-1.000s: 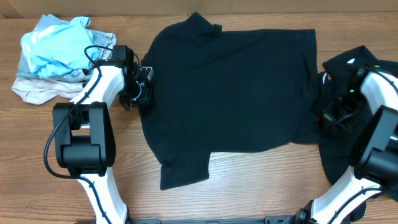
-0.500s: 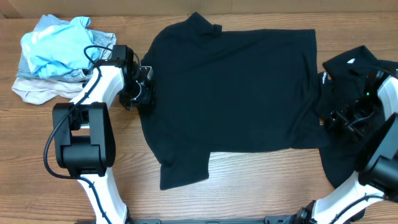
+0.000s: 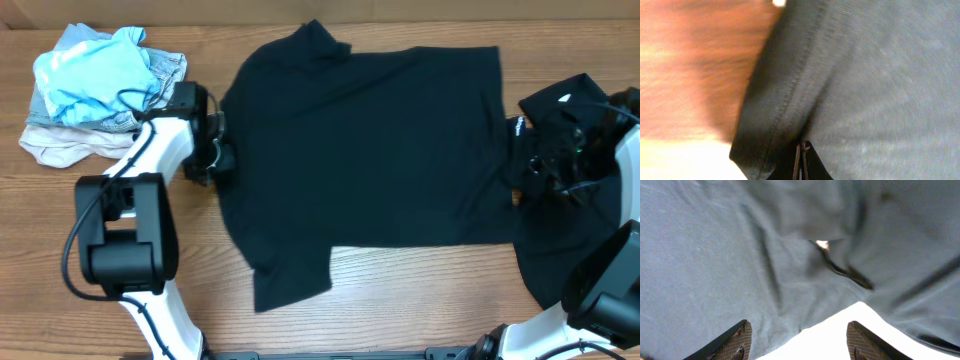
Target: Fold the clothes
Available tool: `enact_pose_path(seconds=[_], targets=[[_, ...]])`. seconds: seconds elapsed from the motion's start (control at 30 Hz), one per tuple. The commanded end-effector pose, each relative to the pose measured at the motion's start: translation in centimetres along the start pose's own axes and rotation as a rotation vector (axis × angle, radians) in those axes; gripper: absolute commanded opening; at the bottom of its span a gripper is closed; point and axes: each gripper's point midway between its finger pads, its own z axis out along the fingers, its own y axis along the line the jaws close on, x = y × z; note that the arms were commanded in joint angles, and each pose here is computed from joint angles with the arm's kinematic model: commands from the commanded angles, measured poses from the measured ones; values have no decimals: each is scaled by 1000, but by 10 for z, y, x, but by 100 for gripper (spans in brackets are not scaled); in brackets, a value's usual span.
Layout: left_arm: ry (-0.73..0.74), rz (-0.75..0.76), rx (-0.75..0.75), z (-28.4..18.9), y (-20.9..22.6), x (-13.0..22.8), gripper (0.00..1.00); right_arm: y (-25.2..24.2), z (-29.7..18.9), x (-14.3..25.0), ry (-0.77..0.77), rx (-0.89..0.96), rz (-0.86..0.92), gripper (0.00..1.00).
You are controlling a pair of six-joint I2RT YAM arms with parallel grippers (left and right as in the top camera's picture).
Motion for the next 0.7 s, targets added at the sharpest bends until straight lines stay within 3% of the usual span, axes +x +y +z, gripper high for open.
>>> enact_pose_path(seconds=[0.0, 0.1, 0.27, 0.47, 0.53, 0.6, 0.67], targets=[[95, -284, -274, 25, 102, 32, 4, 28, -5, 10, -3, -40, -100, 65], [79, -357, -169, 16, 117, 19, 4, 45, 3, 22, 10, -22, -169, 70], [19, -254, 86, -1, 93, -14, 4, 54, 26, 29, -21, 57, -215, 70], [-14, -68, 105, -10, 63, -30, 9, 61, 57, 38, -9, 28, -339, 65], [-18, -37, 106, -10, 54, -32, 12, 67, 64, 37, -20, -11, -353, 53], [-20, -11, 108, -11, 45, -33, 16, 79, 73, 35, -40, -86, -368, 25], [-21, 15, 109, -12, 37, -34, 30, 95, 83, 37, -46, -197, -391, 5]])
